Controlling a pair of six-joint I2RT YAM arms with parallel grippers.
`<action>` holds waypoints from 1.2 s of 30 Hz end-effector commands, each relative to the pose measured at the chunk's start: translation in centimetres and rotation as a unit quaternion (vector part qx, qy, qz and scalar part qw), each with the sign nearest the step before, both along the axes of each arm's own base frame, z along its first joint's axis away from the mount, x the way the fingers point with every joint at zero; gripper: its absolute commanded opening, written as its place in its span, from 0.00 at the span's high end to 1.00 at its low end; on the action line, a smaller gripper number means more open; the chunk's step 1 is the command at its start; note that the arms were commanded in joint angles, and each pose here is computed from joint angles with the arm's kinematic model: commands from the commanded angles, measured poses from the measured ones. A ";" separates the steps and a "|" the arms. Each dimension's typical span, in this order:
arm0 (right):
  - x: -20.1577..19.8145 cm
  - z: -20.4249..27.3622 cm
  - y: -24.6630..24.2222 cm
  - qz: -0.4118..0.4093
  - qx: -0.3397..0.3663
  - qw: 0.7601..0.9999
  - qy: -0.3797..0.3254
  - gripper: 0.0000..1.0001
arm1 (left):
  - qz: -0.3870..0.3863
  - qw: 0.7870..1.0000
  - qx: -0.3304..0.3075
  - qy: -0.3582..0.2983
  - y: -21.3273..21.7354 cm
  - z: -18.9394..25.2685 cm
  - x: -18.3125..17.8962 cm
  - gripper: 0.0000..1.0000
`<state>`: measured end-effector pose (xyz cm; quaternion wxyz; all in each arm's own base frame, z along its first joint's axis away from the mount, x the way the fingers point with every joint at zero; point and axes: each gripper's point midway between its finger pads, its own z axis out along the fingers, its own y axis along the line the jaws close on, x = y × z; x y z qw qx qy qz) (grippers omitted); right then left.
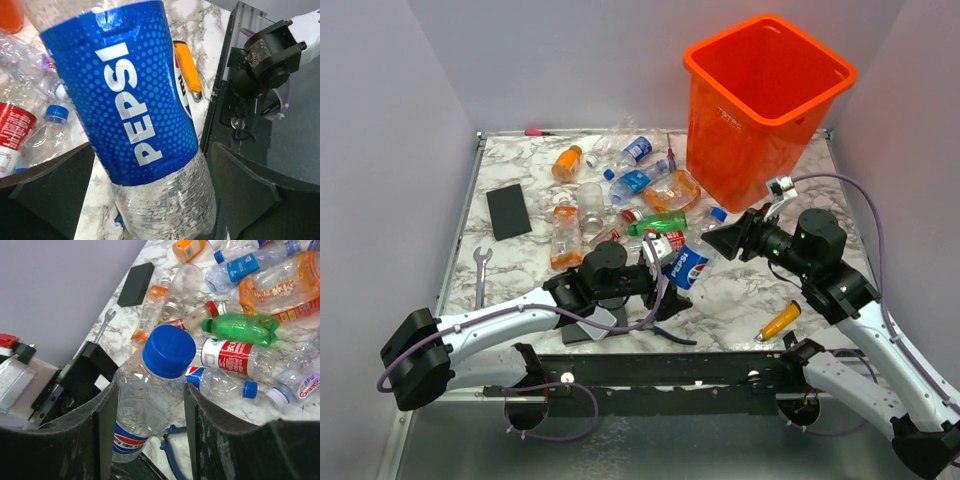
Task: Put the plastic bottles in the bin
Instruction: Place the plastic bottle in the trash bin.
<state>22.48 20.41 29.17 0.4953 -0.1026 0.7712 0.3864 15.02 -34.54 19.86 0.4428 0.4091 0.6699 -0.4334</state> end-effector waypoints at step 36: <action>-0.5 15.1 4.3 0.081 0.228 0.965 -0.102 0.23 | 0.043 0.982 -0.152 -0.099 1.7 5.4 0.4 0.69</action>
